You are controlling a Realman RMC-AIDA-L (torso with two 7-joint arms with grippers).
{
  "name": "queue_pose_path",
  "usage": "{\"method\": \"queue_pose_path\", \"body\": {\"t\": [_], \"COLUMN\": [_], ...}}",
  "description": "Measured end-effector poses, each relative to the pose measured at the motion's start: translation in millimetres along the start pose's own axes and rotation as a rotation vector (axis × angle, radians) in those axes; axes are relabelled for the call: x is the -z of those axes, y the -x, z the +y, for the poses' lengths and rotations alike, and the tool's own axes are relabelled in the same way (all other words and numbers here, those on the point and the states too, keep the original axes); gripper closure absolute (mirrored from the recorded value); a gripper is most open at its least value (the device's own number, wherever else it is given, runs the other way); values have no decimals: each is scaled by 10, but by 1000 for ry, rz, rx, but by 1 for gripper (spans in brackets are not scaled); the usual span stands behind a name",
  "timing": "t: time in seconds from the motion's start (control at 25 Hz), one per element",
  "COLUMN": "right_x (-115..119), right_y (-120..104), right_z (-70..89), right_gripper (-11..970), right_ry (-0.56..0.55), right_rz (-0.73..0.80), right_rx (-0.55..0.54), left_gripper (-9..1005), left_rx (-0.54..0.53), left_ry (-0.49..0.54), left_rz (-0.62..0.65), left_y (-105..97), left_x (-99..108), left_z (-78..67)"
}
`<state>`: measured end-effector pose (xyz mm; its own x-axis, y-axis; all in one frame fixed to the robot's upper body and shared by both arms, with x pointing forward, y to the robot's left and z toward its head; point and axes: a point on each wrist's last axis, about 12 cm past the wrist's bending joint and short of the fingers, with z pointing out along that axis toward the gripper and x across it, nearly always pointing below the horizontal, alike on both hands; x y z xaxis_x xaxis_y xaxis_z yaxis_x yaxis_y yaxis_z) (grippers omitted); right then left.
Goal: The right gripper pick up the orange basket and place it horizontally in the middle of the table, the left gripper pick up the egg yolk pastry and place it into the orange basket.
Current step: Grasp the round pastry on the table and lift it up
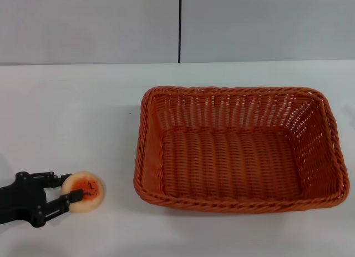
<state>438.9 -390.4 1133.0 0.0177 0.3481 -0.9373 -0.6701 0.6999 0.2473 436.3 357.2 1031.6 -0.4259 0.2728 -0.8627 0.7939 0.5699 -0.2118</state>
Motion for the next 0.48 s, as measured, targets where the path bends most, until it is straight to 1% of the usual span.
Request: {"method": "queue_pose_path", "body": {"t": [0.32, 0.44, 0.48], "right_x": [19, 28, 21], "right_y": [-30, -39, -43], "right_z": [-5, -7, -10], "right_gripper": [208, 208, 208], "right_ry": [-12, -16, -15], "right_rz": [-9, -14, -17], "right_rx": [-12, -17, -21], "left_gripper": [681, 755, 762], "left_rx": [-4, 1, -1], "left_ry": [15, 49, 64], "left_rz": [-34, -107, -165], "left_y": [25, 58, 99], "left_x": [36, 157, 251], "left_z": [4, 13, 17]}}
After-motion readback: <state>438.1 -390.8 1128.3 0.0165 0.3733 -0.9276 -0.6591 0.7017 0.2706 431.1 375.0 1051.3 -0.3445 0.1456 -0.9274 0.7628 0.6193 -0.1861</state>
